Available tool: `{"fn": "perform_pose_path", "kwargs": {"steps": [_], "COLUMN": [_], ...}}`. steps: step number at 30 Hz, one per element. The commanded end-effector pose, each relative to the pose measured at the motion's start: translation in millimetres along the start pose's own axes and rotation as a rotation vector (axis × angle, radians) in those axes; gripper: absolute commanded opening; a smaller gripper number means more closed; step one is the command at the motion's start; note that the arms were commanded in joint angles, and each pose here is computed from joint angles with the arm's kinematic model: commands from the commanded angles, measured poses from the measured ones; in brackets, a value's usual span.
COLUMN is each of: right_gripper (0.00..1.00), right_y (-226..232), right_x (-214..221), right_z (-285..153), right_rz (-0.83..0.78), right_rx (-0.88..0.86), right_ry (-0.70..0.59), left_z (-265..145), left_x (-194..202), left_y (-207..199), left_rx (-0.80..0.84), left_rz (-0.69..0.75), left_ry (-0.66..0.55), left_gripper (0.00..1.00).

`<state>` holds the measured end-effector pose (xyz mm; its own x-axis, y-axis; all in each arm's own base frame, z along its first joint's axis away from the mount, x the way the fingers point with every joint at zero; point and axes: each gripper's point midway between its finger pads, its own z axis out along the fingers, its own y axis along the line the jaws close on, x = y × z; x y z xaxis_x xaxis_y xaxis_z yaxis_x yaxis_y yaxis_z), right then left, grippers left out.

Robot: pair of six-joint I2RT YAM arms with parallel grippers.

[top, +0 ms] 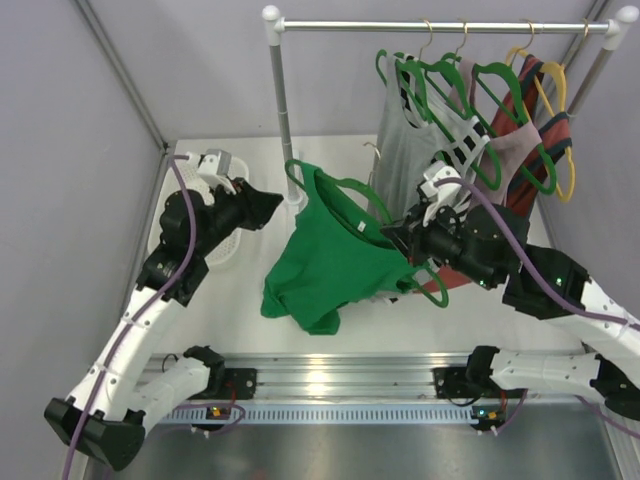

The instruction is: Place the tank top on the hanger

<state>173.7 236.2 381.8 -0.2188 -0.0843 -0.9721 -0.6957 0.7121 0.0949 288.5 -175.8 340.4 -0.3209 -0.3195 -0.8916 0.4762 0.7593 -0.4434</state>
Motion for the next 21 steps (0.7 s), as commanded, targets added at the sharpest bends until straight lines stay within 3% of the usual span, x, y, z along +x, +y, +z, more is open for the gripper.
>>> {"fn": "perform_pose_path", "kwargs": {"steps": [1, 3, 4, 12, 18, 21], "right_gripper": [0.00, 0.00, 0.00, 0.00, 0.00, 0.00], "right_y": [-12.7, -15.3, -17.4, -40.5, -58.4, -64.3], "right_x": [-52.6, -66.0, -70.8, -92.2, -130.2, -140.2], "right_z": [-11.9, -15.9, -16.0, 2.0, 9.1, 32.7], "right_rz": [0.041, 0.047, 0.047, 0.060, 0.109, 0.109], "right_rx": [0.075, 0.093, 0.111, 0.252, 0.292, 0.302], "right_ry": [-0.134, -0.146, -0.140, -0.078, -0.111, -0.102], "left_z": [-5.9, -8.5, -12.2, -31.1, -42.8, -45.4], "left_x": [-25.1, -32.2, -37.8, -75.5, -97.3, -101.5], "left_y": [-18.9, -27.2, -33.9, -53.2, -66.8, -69.3], "left_rx": [0.064, 0.093, 0.115, 0.122, 0.140, 0.142], "left_rz": [0.025, 0.032, 0.036, 0.048, 0.065, 0.071], "left_ry": [-0.040, -0.044, -0.055, -0.117, -0.150, -0.155], "left_gripper": [0.33, 0.49, 0.50, 0.51, 0.52, 0.52]}}
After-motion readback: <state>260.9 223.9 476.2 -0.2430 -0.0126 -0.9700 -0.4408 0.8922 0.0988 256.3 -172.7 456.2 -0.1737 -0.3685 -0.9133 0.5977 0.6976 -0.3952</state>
